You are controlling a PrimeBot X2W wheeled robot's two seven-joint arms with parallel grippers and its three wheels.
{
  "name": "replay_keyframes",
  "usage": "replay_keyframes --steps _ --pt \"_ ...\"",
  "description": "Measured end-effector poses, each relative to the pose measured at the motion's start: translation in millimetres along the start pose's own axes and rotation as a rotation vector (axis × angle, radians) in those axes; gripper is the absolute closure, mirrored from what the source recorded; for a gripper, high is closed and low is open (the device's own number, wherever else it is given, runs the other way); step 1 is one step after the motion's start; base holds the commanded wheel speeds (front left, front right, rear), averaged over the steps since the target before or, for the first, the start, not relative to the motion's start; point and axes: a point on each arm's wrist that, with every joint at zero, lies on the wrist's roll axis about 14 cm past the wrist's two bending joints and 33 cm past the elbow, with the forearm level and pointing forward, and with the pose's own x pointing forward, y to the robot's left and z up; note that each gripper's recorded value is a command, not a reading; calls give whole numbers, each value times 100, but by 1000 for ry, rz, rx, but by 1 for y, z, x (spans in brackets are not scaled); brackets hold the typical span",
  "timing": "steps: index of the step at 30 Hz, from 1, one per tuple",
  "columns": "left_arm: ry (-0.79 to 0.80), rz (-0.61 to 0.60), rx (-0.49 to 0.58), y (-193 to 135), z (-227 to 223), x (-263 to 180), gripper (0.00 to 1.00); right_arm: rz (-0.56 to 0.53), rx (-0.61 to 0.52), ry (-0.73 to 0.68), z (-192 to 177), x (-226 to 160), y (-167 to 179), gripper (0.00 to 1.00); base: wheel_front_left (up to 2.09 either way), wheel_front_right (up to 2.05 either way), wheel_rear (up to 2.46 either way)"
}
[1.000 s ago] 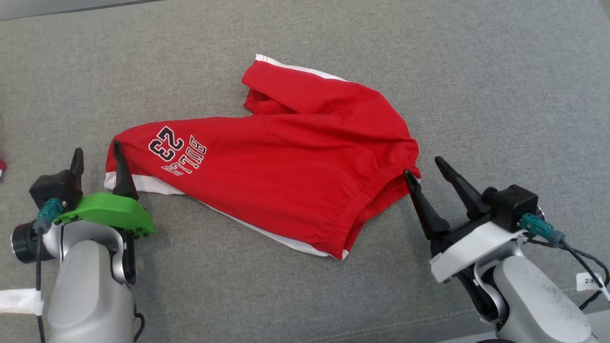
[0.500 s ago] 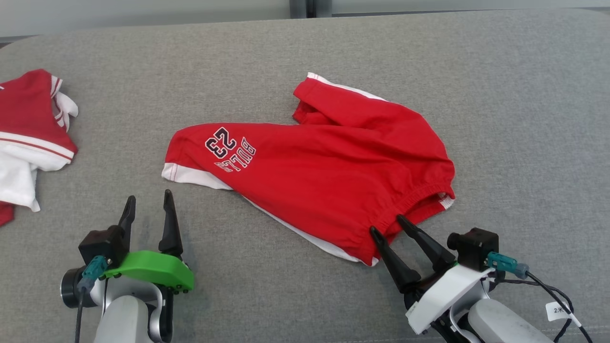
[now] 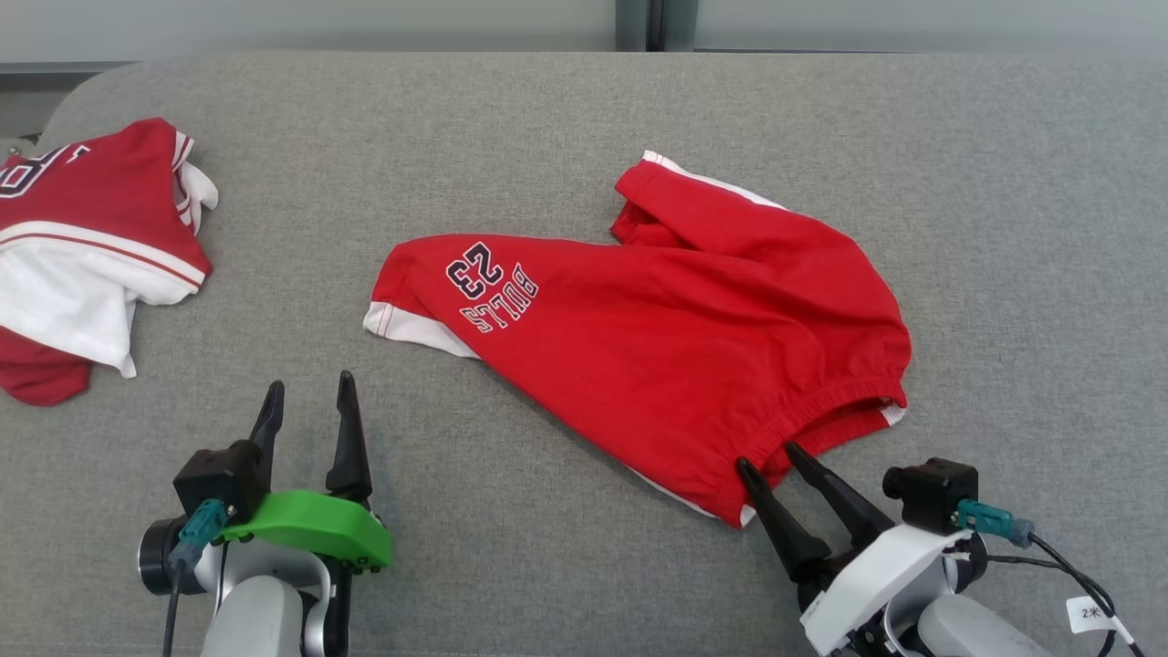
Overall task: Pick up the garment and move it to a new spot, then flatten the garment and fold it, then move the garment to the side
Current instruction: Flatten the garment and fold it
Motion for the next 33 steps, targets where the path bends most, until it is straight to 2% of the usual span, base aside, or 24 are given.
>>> replay_keyframes --steps 9,15,16,17,18,19,22,27,33 --pt "5 -6 -7 -3 -2 -1 0 40 30 2 -6 -3 19 0 0 0 0" --pt "14 1 -9 -1 -5 -2 0 68 45 -7 -1 10 27 0 0 0 0" --pt "16 3 -8 0 -6 -2 0 67 45 -16 2 13 26 6 0 0 0" --pt "17 3 -8 0 -6 -2 0 62 45 -24 5 16 24 52 0 0 0" --pt "18 6 -9 1 -7 -3 0 53 45 -30 7 18 20 79 0 0 0" --pt "19 9 -11 2 -7 -3 0 41 41 -29 7 19 16 100 0 0 0" --pt "25 14 -12 4 -9 -5 0 -1 27 -53 17 25 0 100 0 0 0" --pt "43 13 -15 4 -15 -6 0 -71 -67 -109 48 38 -37 100 0 0 0" --pt "56 -6 -17 -2 -18 -4 0 -123 -189 -60 58 57 -73 100 0 0 0"
